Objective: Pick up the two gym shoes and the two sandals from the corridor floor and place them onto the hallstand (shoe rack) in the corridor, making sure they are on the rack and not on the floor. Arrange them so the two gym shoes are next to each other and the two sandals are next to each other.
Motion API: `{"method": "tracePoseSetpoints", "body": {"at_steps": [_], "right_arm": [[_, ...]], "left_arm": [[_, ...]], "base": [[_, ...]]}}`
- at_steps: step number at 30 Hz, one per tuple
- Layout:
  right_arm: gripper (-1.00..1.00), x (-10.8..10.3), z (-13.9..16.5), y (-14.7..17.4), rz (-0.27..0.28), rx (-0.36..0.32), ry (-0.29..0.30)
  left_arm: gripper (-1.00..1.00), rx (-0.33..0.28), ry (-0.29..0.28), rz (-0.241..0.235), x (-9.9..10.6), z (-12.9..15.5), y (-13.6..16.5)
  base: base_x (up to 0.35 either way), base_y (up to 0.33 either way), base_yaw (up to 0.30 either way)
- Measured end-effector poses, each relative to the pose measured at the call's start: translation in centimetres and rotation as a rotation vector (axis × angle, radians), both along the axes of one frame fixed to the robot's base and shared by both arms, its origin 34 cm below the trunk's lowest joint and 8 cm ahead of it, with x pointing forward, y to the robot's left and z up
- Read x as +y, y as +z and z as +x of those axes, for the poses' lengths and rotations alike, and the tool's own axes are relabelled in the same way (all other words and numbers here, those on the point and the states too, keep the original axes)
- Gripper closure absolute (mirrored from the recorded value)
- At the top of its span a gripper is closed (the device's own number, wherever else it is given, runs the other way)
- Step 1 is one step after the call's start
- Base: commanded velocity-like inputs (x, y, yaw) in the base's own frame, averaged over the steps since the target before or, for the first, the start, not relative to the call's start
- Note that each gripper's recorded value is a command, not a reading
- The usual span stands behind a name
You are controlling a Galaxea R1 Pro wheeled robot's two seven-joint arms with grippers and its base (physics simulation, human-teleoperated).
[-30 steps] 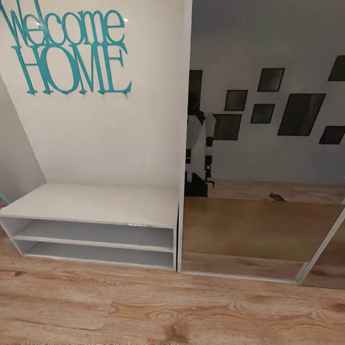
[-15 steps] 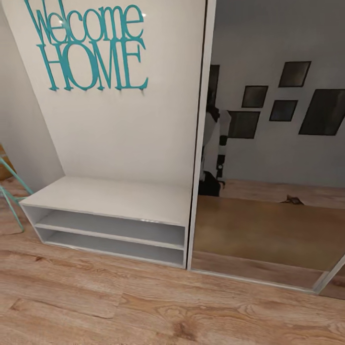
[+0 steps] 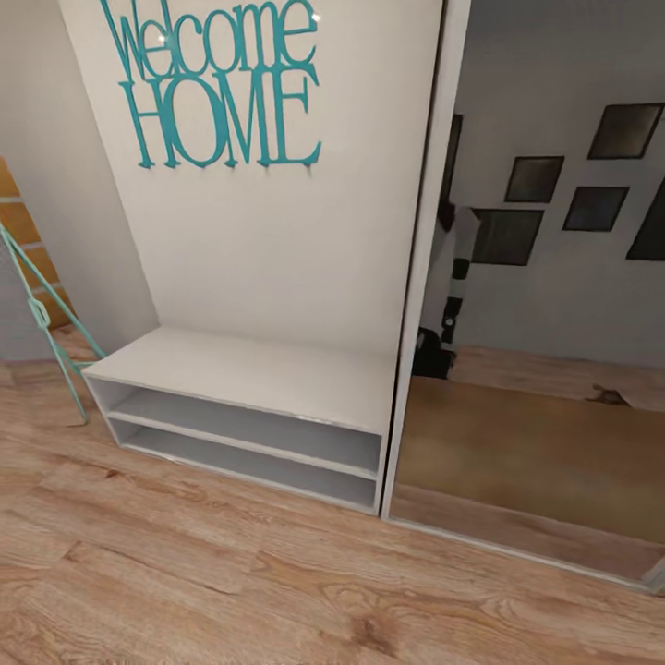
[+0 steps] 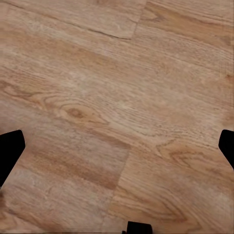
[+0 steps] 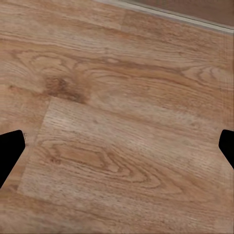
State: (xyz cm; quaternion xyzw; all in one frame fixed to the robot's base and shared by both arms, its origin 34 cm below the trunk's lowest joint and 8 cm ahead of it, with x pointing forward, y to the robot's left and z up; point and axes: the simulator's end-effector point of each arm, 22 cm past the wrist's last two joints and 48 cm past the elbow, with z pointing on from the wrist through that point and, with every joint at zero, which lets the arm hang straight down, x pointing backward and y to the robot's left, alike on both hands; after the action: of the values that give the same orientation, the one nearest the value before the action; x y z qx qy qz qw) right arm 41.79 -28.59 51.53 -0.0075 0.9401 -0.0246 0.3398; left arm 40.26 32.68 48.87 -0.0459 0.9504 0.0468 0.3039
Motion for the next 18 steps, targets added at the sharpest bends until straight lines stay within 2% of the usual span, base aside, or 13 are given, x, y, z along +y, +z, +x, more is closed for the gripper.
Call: {"method": "tracePoseSetpoints", "body": {"at_steps": [9,18], "right_arm": [[-1.00,0.0,-0.2,-0.2,0.000,0.007,0.001],[-1.00,0.0,-0.5,-1.9,0.000,0.012,0.001]], "left_arm": [[-1.00,0.007,0.001,0.001,0.1,-0.3,-0.2],[-1.00,0.017,0.003,-0.001,0.0,-0.7,-2.0]], "base": [[0.000,0.000,0.256],[0.000,0.000,0.270]]}}
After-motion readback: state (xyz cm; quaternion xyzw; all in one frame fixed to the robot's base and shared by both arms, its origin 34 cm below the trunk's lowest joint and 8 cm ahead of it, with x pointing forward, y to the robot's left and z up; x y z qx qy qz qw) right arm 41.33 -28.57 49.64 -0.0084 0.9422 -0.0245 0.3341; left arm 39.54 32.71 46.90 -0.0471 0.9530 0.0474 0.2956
